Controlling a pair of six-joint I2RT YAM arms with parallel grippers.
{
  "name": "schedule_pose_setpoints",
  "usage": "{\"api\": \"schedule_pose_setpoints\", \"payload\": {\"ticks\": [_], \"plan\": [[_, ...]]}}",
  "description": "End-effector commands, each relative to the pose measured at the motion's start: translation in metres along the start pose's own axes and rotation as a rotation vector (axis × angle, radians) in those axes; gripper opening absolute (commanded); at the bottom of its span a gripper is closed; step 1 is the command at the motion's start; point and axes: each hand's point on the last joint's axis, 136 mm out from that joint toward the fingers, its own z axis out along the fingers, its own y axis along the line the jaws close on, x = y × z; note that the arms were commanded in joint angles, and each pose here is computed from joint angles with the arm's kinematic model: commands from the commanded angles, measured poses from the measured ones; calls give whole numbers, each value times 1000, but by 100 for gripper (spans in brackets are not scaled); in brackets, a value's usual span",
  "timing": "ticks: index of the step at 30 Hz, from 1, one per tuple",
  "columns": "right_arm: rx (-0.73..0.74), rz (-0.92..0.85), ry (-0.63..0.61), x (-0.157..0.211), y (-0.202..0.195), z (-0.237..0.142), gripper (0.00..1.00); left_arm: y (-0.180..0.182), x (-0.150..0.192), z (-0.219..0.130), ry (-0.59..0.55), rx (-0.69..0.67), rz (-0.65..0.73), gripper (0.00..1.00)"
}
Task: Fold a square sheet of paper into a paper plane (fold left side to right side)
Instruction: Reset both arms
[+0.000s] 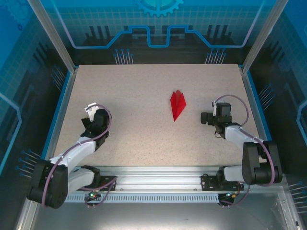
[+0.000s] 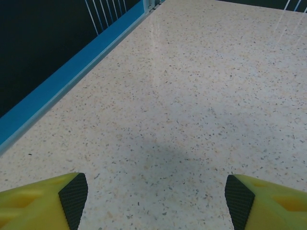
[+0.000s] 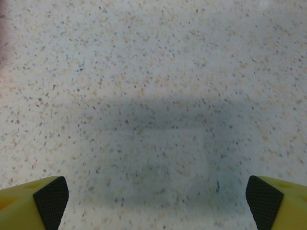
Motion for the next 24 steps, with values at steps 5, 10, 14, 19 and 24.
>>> {"api": "schedule_pose_setpoints", "payload": {"ticks": [5, 10, 14, 19, 24], "plan": [[-84, -41, -346, -65, 11, -10, 99, -17, -22, 10, -200, 128, -42, 80], [-176, -85, -399, -57, 31, 2, 100, -33, -26, 18, -272, 200, -11, 81], [-213, -139, -397, -53, 44, 7, 99, -56, -12, 24, -247, 310, 59, 86], [-209, -134, -372, -54, 43, 10, 99, -70, -8, 25, -239, 385, 96, 96], [-208, -134, -372, -54, 43, 10, 99, -72, 0, 38, -210, 391, 95, 98]]}}
